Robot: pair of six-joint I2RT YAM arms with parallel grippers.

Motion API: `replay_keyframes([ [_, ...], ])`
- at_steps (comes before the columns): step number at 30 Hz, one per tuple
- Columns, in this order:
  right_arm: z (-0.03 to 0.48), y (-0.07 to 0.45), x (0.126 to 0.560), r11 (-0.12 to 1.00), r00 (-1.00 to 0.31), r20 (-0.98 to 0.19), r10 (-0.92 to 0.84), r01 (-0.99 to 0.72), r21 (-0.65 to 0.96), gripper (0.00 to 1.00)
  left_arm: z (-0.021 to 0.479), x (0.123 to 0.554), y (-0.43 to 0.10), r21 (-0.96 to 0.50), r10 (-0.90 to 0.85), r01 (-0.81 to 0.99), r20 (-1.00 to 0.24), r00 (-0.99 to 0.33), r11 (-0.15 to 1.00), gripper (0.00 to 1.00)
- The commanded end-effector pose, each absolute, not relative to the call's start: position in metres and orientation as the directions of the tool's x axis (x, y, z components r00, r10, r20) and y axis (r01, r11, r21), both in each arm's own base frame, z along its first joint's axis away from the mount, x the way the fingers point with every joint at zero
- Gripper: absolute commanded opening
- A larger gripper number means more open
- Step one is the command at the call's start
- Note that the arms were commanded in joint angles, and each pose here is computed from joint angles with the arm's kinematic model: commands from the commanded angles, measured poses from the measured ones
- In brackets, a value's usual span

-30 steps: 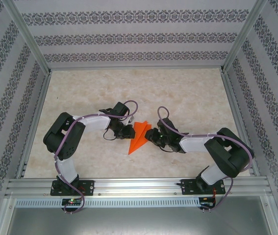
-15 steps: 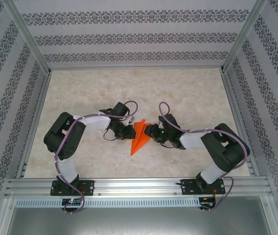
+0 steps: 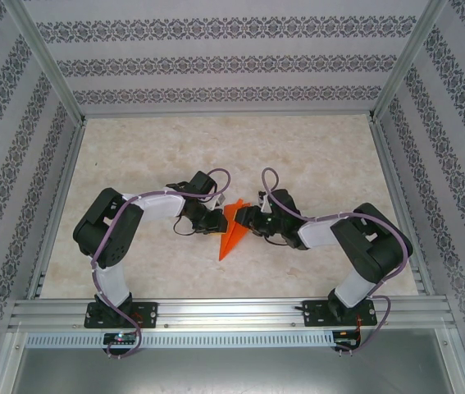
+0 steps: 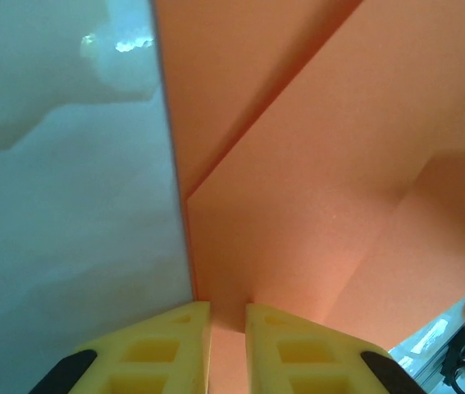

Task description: Fold a paper plane with a square sheet of paper (pick it up from the middle)

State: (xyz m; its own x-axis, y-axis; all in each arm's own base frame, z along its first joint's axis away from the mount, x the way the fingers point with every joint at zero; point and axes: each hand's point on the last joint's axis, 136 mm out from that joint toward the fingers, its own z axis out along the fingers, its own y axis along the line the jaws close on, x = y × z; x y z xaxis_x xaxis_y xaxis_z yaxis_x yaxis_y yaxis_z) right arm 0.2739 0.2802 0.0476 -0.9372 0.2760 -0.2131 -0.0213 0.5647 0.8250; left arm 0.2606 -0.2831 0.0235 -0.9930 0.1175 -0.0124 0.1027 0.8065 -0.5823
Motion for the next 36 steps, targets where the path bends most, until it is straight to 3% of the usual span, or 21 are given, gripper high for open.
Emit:
replay_keyframes([
  [1,0.046,0.278,0.273,0.582,-0.924,-0.25,0.288,-0.039,0.813,0.43,0.026,0.265,-0.286,-0.599,0.103,0.098,-0.026,-0.994,0.794,0.19],
  [15,0.046,0.297,0.277,0.568,-0.916,-0.253,0.31,-0.036,0.823,0.39,0.026,0.263,-0.284,-0.601,0.101,0.095,-0.024,-0.995,0.794,0.15],
  [25,0.04,0.297,0.281,0.586,-0.914,-0.256,0.314,-0.025,0.81,0.23,0.029,0.264,-0.285,-0.606,0.095,0.096,-0.032,-0.995,0.79,0.16],
  [31,0.048,0.301,0.284,0.589,-0.922,-0.258,0.289,-0.041,0.807,0.09,0.043,0.265,-0.288,-0.625,0.091,0.105,-0.055,-0.994,0.773,0.17],
  [36,0.058,0.285,0.283,0.712,-0.922,-0.319,0.222,-0.07,0.698,0.05,0.076,0.275,-0.278,-0.607,0.035,0.129,-0.164,-0.986,0.784,0.22],
])
